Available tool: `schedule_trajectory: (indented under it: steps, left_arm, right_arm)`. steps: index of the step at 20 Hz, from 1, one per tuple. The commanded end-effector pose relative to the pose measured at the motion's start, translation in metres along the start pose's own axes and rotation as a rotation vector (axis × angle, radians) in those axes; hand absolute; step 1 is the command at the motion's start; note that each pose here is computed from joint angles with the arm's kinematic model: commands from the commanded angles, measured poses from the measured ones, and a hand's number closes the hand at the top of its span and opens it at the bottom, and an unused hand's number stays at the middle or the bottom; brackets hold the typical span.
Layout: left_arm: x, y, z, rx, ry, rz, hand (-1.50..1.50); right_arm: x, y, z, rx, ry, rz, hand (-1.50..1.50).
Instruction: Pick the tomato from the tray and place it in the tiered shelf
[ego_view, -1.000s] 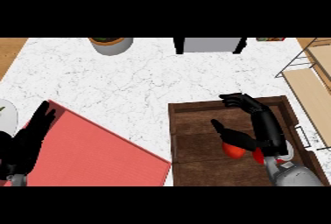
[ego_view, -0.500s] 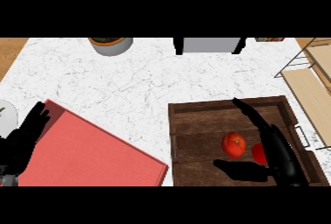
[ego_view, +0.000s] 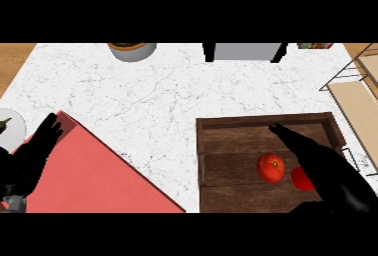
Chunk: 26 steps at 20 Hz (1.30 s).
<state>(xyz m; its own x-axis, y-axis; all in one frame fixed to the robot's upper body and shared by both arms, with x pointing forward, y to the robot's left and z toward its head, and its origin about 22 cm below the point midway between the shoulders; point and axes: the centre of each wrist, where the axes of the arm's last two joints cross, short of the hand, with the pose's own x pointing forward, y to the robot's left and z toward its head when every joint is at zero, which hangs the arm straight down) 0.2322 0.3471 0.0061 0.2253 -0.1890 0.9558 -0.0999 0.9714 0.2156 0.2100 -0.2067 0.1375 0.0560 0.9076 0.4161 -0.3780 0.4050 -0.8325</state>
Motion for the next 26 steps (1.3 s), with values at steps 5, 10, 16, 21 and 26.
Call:
schedule_trajectory:
  steps: [5,10,16,21,26]
  left_arm:
    - [0.000,-0.016,-0.011,0.006,0.008,0.013,0.00]
    - [-0.006,0.000,-0.014,0.009,0.015,0.007,0.00]
    - [-0.002,-0.003,-0.005,0.015,0.022,-0.004,0.00]
    - [-0.004,-0.006,-0.001,0.010,0.016,0.010,0.00]
    - [0.002,-0.018,-0.003,0.009,-0.001,0.021,0.00]
  right_arm:
    - [0.021,-0.013,-0.015,0.155,0.069,0.268,-1.50]
    - [0.018,-0.021,-0.040,0.163,0.073,0.256,-1.50]
    - [-0.014,0.014,-0.051,0.202,0.105,0.281,-1.50]
    - [-0.034,0.034,-0.063,0.210,0.130,0.305,-1.50]
    - [-0.018,0.031,-0.096,0.167,0.095,0.278,-1.50]
